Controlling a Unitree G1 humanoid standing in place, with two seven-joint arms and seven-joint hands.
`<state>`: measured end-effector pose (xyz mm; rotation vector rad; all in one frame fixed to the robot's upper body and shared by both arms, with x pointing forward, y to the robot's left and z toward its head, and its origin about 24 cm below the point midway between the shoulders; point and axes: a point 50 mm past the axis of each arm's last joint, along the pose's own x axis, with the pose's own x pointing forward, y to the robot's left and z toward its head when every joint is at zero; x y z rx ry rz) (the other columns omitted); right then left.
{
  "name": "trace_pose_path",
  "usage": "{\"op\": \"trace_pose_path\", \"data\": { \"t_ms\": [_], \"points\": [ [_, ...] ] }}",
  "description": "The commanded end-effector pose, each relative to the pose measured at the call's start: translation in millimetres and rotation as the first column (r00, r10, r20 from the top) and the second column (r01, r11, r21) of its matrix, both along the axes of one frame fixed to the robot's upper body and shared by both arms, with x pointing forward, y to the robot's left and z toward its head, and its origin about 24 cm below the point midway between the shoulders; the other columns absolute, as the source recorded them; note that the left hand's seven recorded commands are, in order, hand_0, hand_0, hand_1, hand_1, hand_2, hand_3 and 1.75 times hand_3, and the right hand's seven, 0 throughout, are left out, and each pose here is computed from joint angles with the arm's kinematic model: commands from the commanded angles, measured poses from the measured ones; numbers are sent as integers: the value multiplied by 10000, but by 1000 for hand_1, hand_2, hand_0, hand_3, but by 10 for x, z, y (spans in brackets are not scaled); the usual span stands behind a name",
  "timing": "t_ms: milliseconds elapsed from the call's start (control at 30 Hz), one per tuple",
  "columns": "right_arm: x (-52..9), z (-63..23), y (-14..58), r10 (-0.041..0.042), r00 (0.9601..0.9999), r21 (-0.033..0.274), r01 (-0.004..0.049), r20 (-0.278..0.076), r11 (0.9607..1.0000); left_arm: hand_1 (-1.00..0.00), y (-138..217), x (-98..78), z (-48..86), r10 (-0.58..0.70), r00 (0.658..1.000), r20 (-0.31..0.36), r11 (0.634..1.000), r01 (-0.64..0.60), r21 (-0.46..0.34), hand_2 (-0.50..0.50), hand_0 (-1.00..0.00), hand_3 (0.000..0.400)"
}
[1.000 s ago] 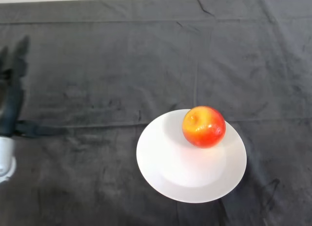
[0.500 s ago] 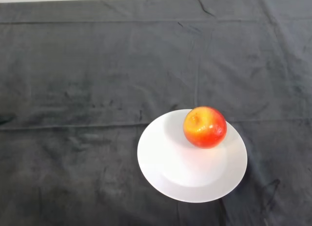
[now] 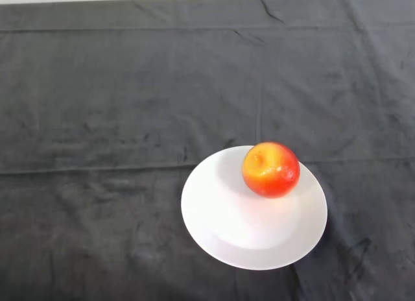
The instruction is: Move the apple to the plate
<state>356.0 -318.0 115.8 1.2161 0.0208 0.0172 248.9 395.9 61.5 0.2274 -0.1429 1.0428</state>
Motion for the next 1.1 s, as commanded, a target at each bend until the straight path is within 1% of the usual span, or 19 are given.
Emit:
{"op": "trace_pose_path", "data": {
  "t_ms": [33,233,433,633,933,1033,1100],
  "points": [
    [-92,-100,-102,-313,9991,12,313,-278,9995,0,236,-199,56,831,9964,-185,9965,-830,32,0,0,0],
    [-92,-100,-102,-313,9991,10,314,-278,9995,0,271,-204,48,1493,9884,277,9846,-1461,-962,0,0,0],
    [-92,-100,-102,-313,9991,10,314,-279,9995,0,272,-189,48,1695,9837,592,9759,-1592,-1493,0,0,0],
    [-92,-100,-102,-314,9991,9,314,-279,9995,0,270,-184,47,1679,9829,755,9733,-1531,-1709,0,0,0],
    [-92,-100,-102,-315,9991,7,315,-280,9995,0,266,-178,48,1556,9843,837,9742,-1389,-1781,0,0,0],
    [-92,-100,-102,-315,9991,6,315,-280,9995,0,276,-180,64,1537,9842,876,9748,-1366,-1762,0,0,0],
    [-92,-100,-102,-315,9991,6,315,-280,9995,0,308,-193,101,1571,9830,954,9756,-1394,-1696,0,0,0]
  ]
}}
